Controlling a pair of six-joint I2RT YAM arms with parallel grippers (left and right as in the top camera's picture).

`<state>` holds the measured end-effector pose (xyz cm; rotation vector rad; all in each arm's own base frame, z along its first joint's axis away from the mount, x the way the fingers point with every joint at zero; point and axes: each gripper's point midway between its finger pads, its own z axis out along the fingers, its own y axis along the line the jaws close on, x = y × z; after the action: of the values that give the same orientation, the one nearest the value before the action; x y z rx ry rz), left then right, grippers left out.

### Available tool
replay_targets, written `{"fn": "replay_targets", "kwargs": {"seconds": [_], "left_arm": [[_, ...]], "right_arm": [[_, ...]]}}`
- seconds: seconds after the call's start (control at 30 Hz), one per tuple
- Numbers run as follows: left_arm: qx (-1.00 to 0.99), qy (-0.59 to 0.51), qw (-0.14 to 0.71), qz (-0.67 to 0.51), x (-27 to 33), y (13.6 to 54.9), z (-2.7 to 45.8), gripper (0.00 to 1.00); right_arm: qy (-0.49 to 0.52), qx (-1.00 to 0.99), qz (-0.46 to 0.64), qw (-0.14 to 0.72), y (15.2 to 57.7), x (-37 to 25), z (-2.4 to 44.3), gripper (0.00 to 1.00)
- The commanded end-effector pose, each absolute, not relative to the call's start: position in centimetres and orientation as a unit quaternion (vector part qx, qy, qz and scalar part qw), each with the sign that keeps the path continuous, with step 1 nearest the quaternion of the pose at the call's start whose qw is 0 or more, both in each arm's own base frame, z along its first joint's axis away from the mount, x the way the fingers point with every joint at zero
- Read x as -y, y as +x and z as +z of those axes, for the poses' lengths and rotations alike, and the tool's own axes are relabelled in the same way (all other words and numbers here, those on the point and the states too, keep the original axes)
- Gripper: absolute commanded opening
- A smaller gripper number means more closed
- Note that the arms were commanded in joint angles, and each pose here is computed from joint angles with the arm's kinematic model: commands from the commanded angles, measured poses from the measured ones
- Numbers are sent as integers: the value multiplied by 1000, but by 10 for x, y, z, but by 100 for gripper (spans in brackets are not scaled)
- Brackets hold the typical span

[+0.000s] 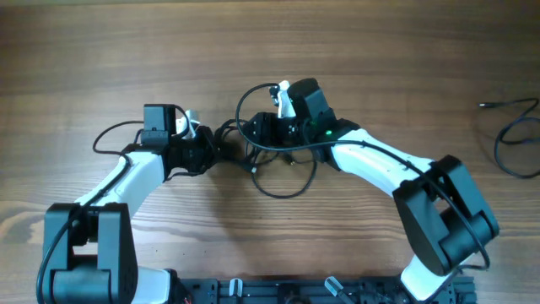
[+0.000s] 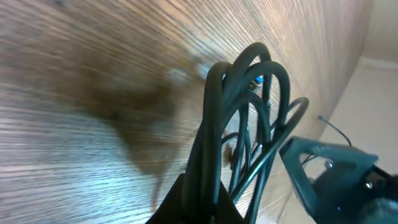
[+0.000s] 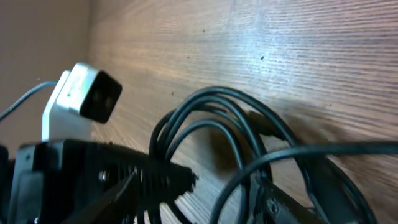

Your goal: Untangle cables

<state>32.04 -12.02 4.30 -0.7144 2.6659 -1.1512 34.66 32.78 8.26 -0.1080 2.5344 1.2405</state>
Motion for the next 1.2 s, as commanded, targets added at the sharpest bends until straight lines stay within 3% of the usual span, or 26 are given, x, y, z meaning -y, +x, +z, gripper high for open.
{"fn": "replay_targets", "kwargs": {"seconds": [0.0,0.13,0.17,0.23,0.43,0.6,0.73,0.77,0.8,0.9,0.97,1.1,1.13,1.17], "left_arm": [[-889,-215,75,-397,128,319,45,4],[-889,-215,75,-397,129,319,46,4],[-889,-215,75,-397,129,319,46,4],[-889,-215,75,-397,129,319,46,4],[-884,-207,74,-412,133,319,50,4],[-878,-178,78,-436,141,319,58,4],[-879,-178,78,-436,141,319,58,4],[-879,-178,78,-436,141,319,58,4],[-879,-178,78,-436,141,319,58,4],[-879,-176,79,-435,141,319,58,4],[-881,-178,81,-431,140,320,57,4],[-881,-178,81,-431,140,320,57,4],[-881,-178,81,-431,140,320,57,4],[-881,-177,80,-431,141,320,57,4]], "right_arm": [[19,-892,424,153,356,-326,75,60],[53,-898,419,125,351,-323,68,59],[56,-901,413,119,349,-322,65,52],[81,-909,393,109,347,-314,57,51],[97,-910,369,162,367,-306,57,51],[105,-905,362,197,380,-302,62,41],[99,-898,370,216,387,-305,69,24],[95,-894,379,222,389,-307,74,6],[86,-885,398,223,390,-312,82,4],[5,-808,542,232,392,-324,165,4],[4,-789,573,220,394,-303,192,4],[72,-827,537,151,391,-270,157,8],[87,-847,508,131,384,-268,137,26],[96,-857,492,122,380,-269,127,36]]}}
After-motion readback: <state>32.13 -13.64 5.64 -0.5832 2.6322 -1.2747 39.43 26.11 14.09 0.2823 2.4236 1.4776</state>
